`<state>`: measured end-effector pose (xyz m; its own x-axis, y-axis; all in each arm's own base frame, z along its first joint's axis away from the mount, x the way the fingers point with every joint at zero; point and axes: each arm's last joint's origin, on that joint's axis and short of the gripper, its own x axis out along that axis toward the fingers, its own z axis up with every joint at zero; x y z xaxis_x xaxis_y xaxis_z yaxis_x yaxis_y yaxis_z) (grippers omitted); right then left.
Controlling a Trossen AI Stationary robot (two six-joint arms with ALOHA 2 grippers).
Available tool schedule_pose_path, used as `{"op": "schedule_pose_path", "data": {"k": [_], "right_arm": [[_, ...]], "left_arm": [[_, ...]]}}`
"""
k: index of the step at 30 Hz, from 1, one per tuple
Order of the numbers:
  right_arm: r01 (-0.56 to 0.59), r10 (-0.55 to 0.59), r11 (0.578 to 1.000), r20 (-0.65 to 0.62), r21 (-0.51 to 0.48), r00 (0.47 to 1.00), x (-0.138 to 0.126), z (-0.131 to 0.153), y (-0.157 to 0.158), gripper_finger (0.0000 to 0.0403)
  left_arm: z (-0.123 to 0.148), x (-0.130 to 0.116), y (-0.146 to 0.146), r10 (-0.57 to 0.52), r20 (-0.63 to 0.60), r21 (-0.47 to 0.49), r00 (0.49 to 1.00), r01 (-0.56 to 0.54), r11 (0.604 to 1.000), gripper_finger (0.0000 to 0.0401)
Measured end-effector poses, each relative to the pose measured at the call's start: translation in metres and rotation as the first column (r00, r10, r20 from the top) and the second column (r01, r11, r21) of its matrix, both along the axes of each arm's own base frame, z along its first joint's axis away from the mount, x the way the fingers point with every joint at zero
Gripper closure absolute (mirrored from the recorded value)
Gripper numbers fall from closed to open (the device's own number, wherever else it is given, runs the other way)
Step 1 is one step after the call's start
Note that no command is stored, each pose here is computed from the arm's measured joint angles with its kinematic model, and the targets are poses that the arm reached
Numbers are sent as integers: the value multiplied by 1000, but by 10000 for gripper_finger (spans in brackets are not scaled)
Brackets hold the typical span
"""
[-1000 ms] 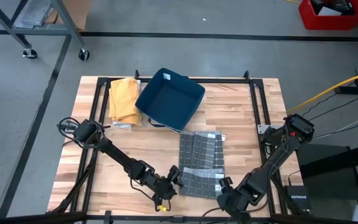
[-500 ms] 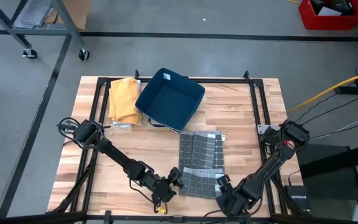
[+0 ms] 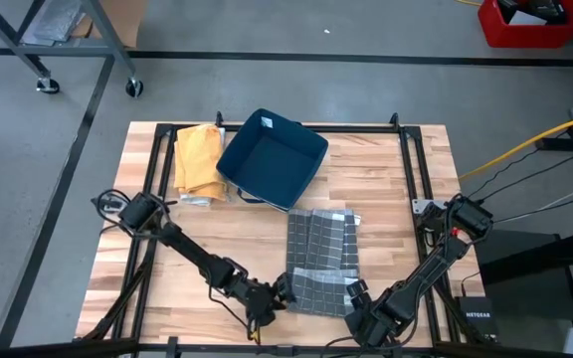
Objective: Fold towel
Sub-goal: Fold the gray patterned towel
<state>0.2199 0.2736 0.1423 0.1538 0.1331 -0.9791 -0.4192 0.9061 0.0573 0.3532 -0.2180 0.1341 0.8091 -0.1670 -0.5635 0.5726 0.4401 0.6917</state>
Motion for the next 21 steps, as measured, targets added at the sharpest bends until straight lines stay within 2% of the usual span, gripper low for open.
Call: {"op": "schedule_pose_path", "data": {"k": [4, 15, 21], "right_arm": [[2, -2, 1000, 5, -3, 1000, 0, 0, 0, 201], [9, -8, 1000, 35, -18, 999, 1, -1, 0, 201], [9, -8, 1000, 40, -13, 999, 2, -1, 0, 201]], "left_arm": [[-6, 2, -2, -50, 26, 63, 998, 48, 997, 199], [-18, 4, -5, -120, 29, 139, 992, 115, 984, 199], [-17, 4, -7, -133, 44, 124, 990, 126, 984, 200]]}}
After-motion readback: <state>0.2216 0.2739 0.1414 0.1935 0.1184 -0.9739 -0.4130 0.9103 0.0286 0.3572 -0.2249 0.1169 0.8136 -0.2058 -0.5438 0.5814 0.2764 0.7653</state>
